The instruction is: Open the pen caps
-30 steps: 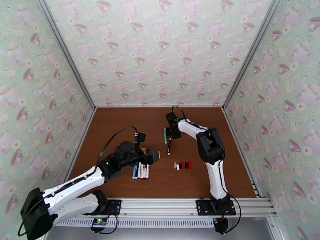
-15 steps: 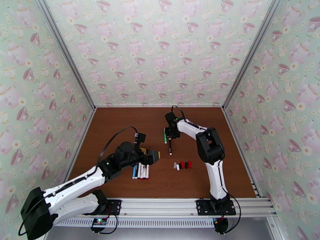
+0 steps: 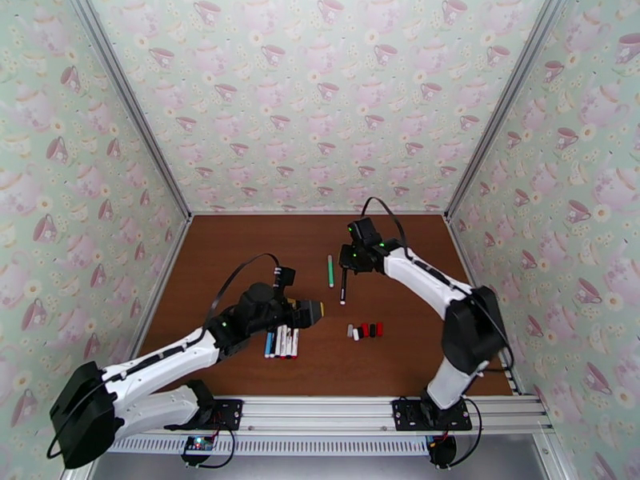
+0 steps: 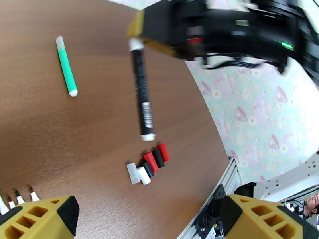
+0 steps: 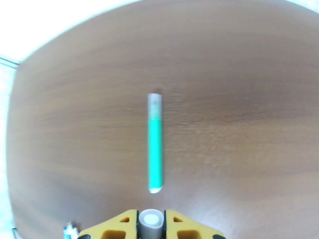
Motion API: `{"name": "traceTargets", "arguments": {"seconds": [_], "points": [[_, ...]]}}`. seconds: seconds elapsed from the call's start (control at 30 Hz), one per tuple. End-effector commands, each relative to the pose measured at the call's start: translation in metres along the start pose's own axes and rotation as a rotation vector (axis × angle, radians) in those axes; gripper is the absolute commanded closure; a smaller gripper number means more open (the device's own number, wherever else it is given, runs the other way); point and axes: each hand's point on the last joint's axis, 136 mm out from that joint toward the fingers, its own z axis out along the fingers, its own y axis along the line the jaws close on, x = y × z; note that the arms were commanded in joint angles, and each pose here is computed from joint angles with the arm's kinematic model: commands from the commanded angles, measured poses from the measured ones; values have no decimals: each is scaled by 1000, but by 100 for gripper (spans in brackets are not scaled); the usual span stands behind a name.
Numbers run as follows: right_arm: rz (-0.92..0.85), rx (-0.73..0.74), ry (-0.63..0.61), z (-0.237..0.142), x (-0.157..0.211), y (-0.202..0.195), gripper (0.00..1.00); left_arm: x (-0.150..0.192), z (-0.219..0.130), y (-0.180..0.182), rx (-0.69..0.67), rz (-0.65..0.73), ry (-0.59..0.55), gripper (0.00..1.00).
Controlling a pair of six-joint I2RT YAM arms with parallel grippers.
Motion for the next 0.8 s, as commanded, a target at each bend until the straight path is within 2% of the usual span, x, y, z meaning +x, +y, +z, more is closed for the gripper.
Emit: {"name": "traceTargets", "arguments": {"seconds": [0.0, 0.2, 0.47, 0.57, 0.7, 0.77], "points": [[43, -113, -40, -19, 5, 22, 82, -2, 9, -19, 102, -19, 7, 0], [56, -220, -87, -55, 20, 47, 82, -10, 24, -21, 90, -34, 4, 0], [82, -200, -121, -79, 41, 58, 82, -4, 35, -17, 44, 40, 23, 0], [81, -201, -137, -83, 46, 63, 82, -3, 37, -19, 54, 41, 29, 6], [87, -159, -167, -87, 53, 61, 82, -5, 37, -21, 55, 12, 23, 24], [109, -140, -179, -87, 54, 57, 82, -5, 37, -20, 39, 20, 27, 28]]}}
